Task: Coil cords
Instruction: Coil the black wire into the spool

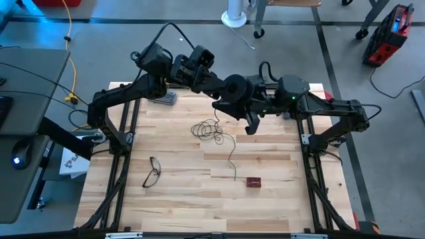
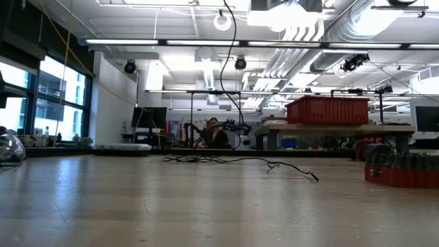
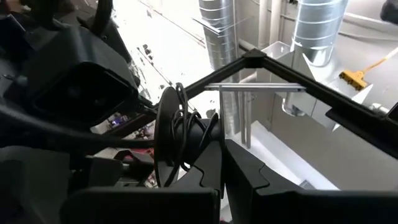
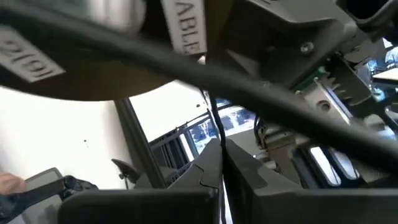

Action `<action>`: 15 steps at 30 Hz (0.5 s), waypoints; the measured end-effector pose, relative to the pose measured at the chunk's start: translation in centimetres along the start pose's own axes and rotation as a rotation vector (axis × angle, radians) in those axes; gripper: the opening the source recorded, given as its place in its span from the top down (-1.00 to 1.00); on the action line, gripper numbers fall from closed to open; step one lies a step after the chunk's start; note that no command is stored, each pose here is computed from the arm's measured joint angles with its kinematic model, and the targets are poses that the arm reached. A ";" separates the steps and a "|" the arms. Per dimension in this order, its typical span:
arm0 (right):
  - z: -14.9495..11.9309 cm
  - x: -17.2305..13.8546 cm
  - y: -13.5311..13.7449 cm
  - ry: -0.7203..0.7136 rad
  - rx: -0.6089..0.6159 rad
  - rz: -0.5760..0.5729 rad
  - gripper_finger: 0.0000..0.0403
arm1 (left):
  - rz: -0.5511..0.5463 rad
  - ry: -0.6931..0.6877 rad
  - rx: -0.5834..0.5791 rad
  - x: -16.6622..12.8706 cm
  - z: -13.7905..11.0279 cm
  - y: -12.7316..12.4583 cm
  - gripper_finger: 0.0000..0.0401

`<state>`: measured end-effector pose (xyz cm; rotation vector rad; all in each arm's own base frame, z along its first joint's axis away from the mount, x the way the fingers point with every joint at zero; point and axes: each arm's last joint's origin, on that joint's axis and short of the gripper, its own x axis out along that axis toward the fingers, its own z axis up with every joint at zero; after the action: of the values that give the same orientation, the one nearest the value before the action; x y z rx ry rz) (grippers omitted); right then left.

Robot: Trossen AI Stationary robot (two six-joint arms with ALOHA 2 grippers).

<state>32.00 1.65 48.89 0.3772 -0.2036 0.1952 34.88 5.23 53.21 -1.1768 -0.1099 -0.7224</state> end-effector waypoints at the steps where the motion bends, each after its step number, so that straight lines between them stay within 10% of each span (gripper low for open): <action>1: 0.0 0.0 0.0 0.002 0.003 -0.001 1.00 | 0.004 0.001 0.002 0.0 0.0 0.0 1.00; 15: 0.8 -1.4 1.3 0.061 0.047 0.140 1.00 | -0.007 0.041 0.027 -0.6 0.7 0.0 1.00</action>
<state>30.22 2.34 49.75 0.4030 -0.1661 0.3495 34.64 6.08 53.21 -1.1360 -0.0890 -0.7494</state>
